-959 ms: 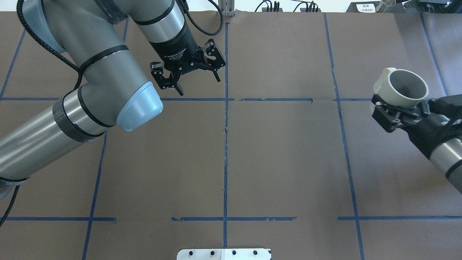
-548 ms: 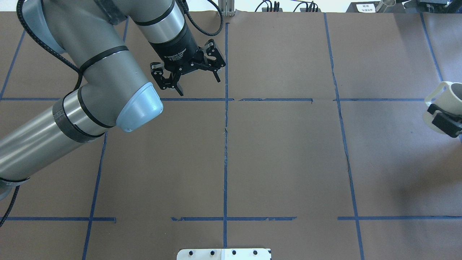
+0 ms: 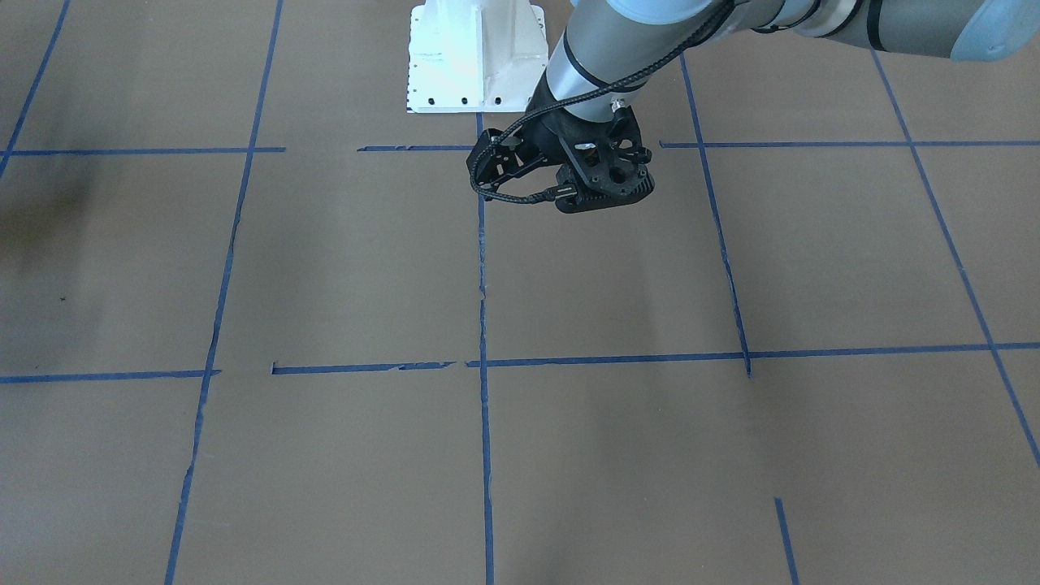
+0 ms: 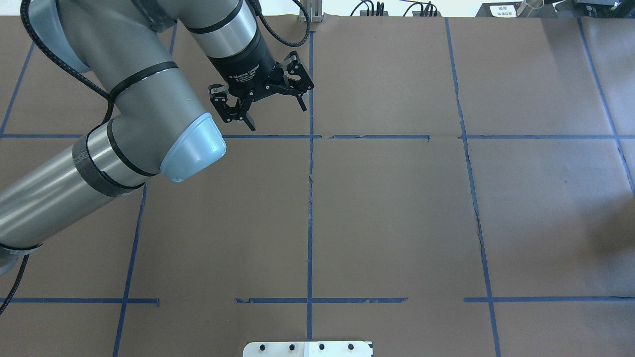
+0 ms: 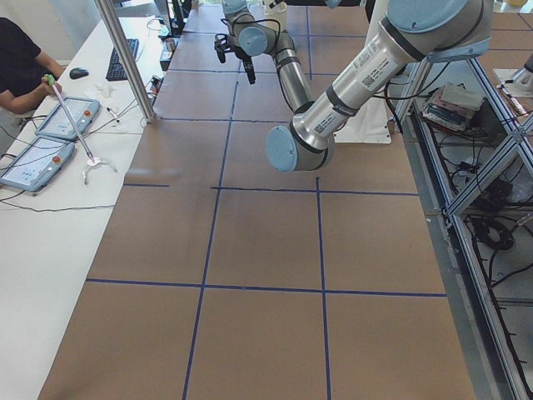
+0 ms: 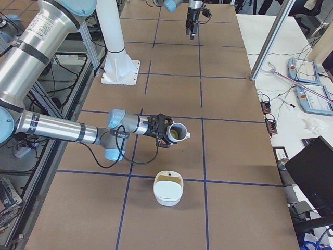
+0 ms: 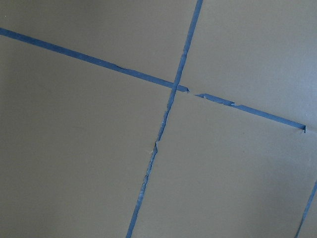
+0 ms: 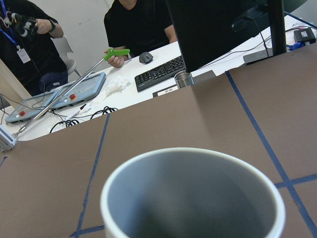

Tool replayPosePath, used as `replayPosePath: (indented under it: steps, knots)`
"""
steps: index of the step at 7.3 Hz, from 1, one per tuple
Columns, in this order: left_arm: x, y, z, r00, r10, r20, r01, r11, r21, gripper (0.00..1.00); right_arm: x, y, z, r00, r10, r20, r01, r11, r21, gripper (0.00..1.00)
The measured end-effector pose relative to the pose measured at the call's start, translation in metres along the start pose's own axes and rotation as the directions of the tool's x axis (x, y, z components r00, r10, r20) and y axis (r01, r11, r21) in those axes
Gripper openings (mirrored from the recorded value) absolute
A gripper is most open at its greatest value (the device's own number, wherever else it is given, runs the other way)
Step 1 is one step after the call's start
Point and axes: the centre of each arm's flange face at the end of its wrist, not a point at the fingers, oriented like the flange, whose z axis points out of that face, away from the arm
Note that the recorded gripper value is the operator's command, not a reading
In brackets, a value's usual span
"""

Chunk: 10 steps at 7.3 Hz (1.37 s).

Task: Left arm hands cup to right arm to dump lemon

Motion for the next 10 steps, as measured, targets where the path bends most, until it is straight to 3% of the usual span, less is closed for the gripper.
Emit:
replayPosePath:
  steps: [1, 2, 4, 5, 6, 7, 10]
  knots:
    - [0.001, 0.002, -0.002, 1.0, -0.005, -0.003, 0.005, 1.0, 0.003, 1.0, 0.022, 0.003, -0.013, 0.991, 0.128, 0.034, -0.129, 0.992, 0.002, 0.1]
    - [0.002, 0.003, -0.003, 1.0, -0.009, -0.005, 0.009, 1.0, 0.005, 1.0, 0.056, 0.01, -0.028, 0.962, 0.26, 0.082, -0.26, 0.966, -0.01, 0.1]
    - [0.001, 0.002, -0.003, 1.0, -0.01, -0.004, 0.01, 1.0, 0.021, 1.0, 0.102, 0.016, -0.046, 0.879, 0.451, 0.155, -0.45, 0.892, -0.044, 0.12]
    - [0.001, 0.002, -0.003, 1.0, -0.01, -0.002, 0.01, 1.0, 0.028, 1.0, 0.106, 0.012, -0.042, 0.822, 0.54, 0.178, -0.539, 0.84, -0.061, 0.13]
    - [0.001, 0.001, -0.003, 1.0, -0.01, -0.001, 0.01, 0.999, 0.032, 1.0, 0.11, 0.004, -0.033, 0.758, 0.624, 0.191, -0.621, 0.78, -0.084, 0.14]
    - [0.0, 0.001, -0.002, 1.0, -0.011, 0.001, 0.011, 0.999, 0.034, 1.0, 0.114, -0.008, -0.023, 0.681, 0.705, 0.197, -0.699, 0.707, -0.111, 0.16]
    - [-0.001, 0.0, -0.002, 1.0, -0.012, 0.002, 0.012, 0.999, 0.038, 1.0, 0.127, -0.029, -0.013, 0.435, 0.882, 0.181, -0.871, 0.464, -0.165, 0.17]
